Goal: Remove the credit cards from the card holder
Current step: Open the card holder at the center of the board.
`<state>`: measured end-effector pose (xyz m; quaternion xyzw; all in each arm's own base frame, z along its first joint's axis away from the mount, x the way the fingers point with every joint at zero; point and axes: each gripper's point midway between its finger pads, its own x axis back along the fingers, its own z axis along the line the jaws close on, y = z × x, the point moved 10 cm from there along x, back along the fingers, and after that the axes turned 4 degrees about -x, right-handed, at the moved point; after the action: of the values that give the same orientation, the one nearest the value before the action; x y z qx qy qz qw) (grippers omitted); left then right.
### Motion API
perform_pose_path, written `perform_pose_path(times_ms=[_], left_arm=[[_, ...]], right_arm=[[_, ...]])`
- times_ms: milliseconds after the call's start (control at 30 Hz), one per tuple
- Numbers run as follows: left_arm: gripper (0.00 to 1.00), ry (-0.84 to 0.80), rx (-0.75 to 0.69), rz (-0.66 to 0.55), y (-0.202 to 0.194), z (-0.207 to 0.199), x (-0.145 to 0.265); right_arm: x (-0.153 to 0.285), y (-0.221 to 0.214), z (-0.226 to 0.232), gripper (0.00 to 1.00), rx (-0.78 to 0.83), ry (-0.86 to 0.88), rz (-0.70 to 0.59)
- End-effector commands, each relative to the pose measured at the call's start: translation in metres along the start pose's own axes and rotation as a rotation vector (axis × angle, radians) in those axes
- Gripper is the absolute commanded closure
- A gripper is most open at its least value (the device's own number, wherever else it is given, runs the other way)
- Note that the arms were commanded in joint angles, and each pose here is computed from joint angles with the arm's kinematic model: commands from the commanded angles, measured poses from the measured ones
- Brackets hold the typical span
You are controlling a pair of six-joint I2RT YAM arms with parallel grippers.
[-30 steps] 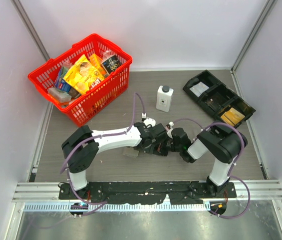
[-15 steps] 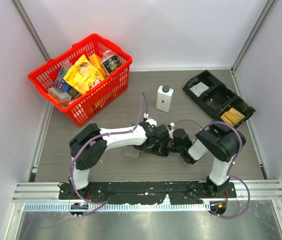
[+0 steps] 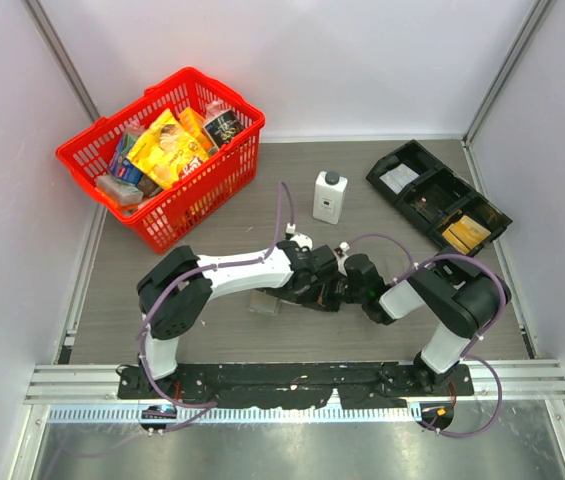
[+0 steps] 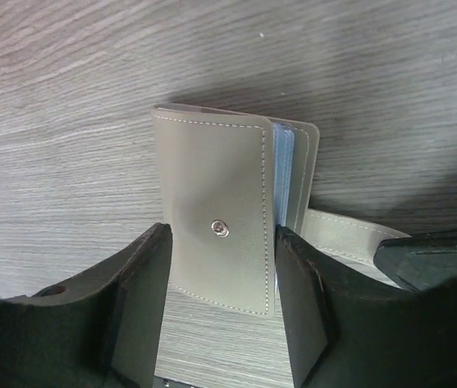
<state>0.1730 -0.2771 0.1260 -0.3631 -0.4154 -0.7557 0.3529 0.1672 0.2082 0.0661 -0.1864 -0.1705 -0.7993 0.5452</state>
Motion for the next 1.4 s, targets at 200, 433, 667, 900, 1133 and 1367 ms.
perform_pose_path(times_ms=[200, 433, 667, 900, 1133, 1367], left_arm=[[0.56, -0.014, 0.152, -0.074, 0.016, 0.057, 0.023], [0.66, -0.109, 0.247, -0.017, 0.009, 0.069, 0.007], [0.77, -0.223, 0.342, 0.064, -0.004, 0.066, -0.014], [0.77, -0.341, 0.422, 0.061, -0.007, 0.061, -0.01], [0.83, -0.398, 0.457, 0.043, -0.006, 0.059, -0.004], [0.84, -0.419, 0.48, 0.04, -0.008, 0.058, -0.004]], right_arm=[[0.007, 0.007, 0.001, 0.99, 0.123, -0.13, -0.038], [0.014, 0.015, 0.005, 0.99, 0.204, -0.257, -0.069], [0.019, 0.026, 0.013, 0.99, 0.289, -0.358, -0.092], [0.036, 0.04, 0.044, 0.66, 0.399, -0.458, -0.113], [0.046, 0.046, 0.114, 0.51, 0.511, -0.36, -0.147], [0.025, 0.035, 0.122, 0.62, 0.463, -0.232, -0.088]])
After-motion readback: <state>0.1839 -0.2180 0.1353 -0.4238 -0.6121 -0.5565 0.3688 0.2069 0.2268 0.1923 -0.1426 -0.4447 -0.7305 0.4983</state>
